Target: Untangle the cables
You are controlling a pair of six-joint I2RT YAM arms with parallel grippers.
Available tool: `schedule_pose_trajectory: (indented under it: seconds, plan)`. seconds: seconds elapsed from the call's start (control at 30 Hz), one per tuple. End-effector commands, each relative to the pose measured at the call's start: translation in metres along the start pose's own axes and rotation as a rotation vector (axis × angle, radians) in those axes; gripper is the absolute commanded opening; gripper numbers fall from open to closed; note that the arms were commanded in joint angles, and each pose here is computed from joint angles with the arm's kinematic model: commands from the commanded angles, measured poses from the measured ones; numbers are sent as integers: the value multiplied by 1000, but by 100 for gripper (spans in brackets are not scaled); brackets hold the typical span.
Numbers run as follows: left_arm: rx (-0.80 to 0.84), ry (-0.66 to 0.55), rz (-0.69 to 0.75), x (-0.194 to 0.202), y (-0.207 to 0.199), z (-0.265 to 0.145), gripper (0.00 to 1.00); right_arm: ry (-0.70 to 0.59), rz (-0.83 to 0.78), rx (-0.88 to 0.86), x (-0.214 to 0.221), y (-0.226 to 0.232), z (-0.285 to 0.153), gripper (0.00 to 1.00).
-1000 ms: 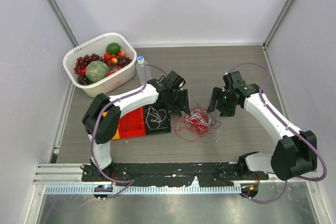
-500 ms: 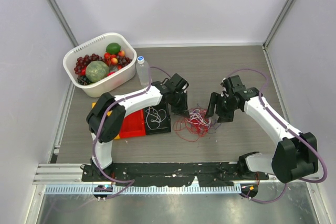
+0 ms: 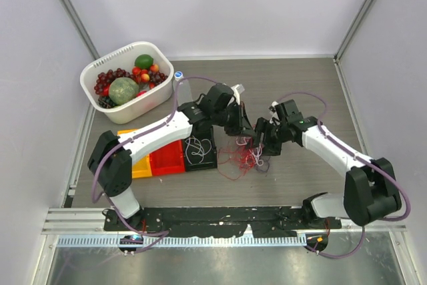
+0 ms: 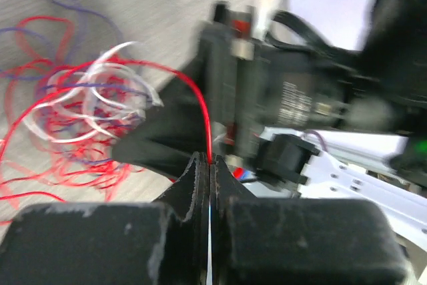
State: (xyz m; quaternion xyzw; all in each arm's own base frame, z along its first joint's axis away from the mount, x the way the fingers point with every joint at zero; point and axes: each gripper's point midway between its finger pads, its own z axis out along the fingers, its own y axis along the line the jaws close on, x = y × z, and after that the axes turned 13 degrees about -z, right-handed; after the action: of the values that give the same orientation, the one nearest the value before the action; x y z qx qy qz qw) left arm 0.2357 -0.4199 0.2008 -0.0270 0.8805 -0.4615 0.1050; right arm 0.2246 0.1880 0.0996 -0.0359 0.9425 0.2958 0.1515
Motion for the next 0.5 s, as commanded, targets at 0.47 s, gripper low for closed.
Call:
schedule_pose_trajectory:
  seconds: [0.47]
  plan:
    - [895, -451, 456, -24, -334, -281, 0, -100, 322, 575, -20, -168, -25, 62]
